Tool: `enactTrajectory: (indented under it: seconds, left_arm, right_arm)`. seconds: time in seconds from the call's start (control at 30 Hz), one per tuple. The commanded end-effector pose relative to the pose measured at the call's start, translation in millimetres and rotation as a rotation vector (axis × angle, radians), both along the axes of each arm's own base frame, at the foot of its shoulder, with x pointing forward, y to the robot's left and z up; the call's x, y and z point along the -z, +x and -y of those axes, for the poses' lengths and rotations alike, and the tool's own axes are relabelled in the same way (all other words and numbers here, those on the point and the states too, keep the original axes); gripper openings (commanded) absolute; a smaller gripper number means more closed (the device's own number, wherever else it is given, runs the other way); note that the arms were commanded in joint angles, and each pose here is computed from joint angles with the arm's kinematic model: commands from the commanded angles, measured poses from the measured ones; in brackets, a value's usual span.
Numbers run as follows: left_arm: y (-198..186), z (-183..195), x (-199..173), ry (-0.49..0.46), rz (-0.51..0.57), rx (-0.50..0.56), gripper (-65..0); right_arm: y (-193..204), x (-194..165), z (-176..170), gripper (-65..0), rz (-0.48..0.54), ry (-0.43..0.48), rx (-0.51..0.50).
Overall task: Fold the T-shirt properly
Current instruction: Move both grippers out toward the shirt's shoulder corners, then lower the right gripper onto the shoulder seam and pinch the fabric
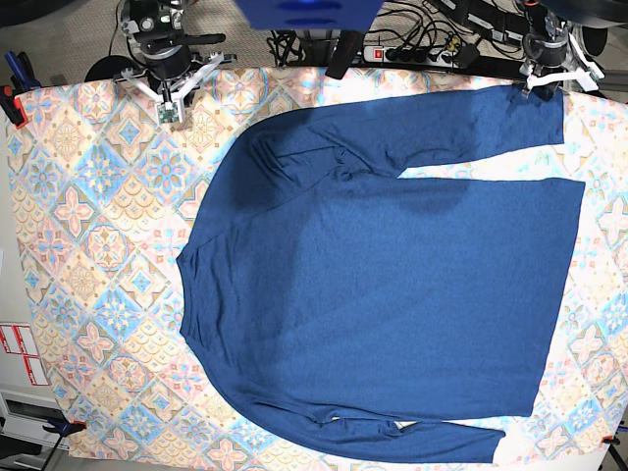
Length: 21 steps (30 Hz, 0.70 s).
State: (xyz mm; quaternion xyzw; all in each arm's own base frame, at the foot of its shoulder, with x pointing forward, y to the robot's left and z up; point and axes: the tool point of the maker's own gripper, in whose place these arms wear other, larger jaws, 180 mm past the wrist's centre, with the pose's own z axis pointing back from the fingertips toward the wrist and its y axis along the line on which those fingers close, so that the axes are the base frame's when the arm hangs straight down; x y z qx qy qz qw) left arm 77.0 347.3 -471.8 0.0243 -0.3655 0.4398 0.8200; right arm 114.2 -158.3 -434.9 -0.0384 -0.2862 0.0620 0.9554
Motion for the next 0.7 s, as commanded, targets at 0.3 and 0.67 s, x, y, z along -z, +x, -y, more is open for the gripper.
enactTrajectory:
  seconds: [0.3, 0.67]
  left_arm:
    - [10.6, 11.5, -15.5, -0.014, 0.097, 0.129, -65.0]
    - [8.4, 12.6, -28.1, 0.002, 0.107, 0.151, -65.0]
  right_arm:
    - [3.8, -6.3, 0.3, -64.8, 0.028, -0.003, -0.004]
    - [6.8, -5.9, -37.9, -64.1, 0.032, 0.065, -0.082]
